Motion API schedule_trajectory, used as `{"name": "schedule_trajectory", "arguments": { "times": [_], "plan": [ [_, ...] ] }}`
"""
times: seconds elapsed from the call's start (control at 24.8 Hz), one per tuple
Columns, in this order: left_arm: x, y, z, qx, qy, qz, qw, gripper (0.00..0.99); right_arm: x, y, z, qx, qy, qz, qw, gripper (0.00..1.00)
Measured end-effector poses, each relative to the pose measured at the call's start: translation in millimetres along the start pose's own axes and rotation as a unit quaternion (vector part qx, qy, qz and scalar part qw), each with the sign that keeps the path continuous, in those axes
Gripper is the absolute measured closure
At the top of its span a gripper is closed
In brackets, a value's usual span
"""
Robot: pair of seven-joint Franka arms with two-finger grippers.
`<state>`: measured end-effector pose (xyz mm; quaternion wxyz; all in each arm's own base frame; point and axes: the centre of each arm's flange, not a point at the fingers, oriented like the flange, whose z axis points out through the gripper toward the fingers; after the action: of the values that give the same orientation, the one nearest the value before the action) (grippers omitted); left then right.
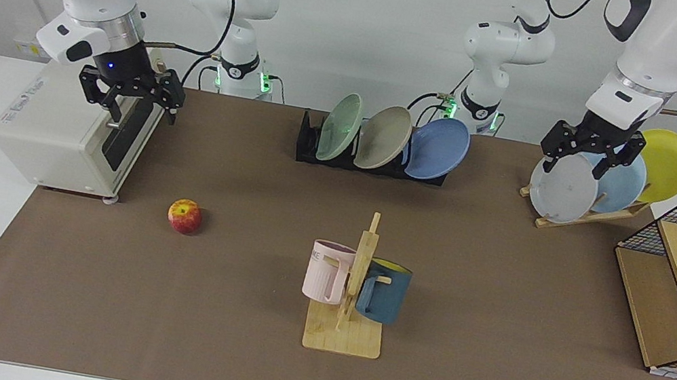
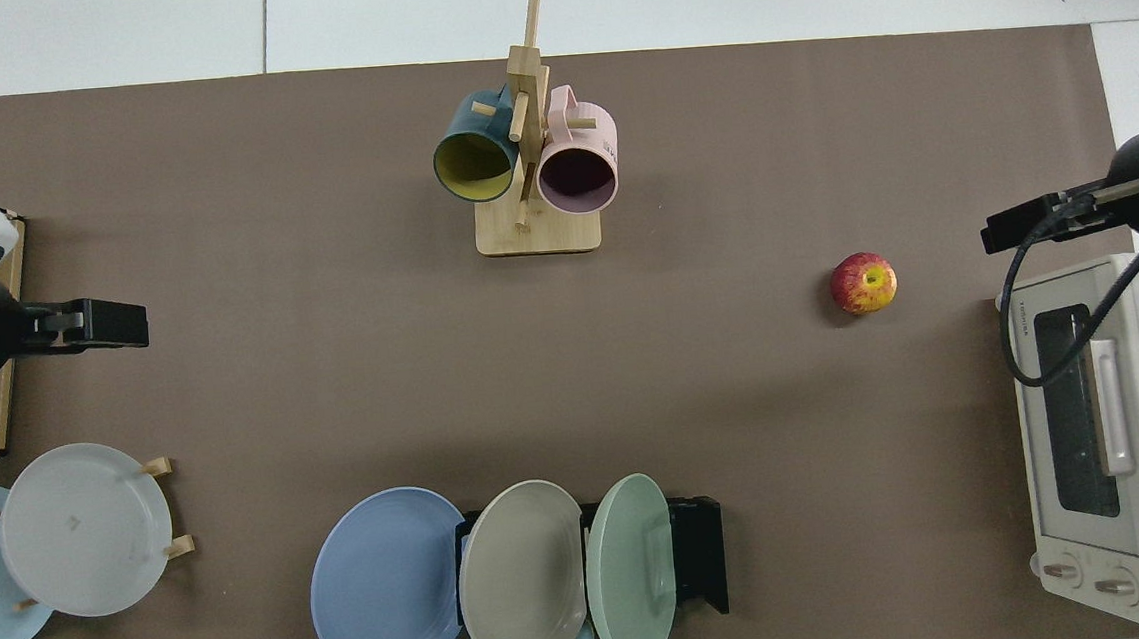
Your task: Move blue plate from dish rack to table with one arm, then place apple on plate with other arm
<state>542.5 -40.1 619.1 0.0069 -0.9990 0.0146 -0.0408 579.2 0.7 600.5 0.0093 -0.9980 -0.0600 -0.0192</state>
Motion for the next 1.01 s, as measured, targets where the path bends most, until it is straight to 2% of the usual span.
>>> {"name": "schedule_trajectory", "arguments": {
  "times": [1.01],
  "plan": [
    [-2.7, 0.0, -1.7, 0.001, -0.004, 0.007, 1.000, 0.000, 0.0, 0.0, 0.0, 0.000, 0.000, 0.000, 1.000, 0.00]
  ]
}}
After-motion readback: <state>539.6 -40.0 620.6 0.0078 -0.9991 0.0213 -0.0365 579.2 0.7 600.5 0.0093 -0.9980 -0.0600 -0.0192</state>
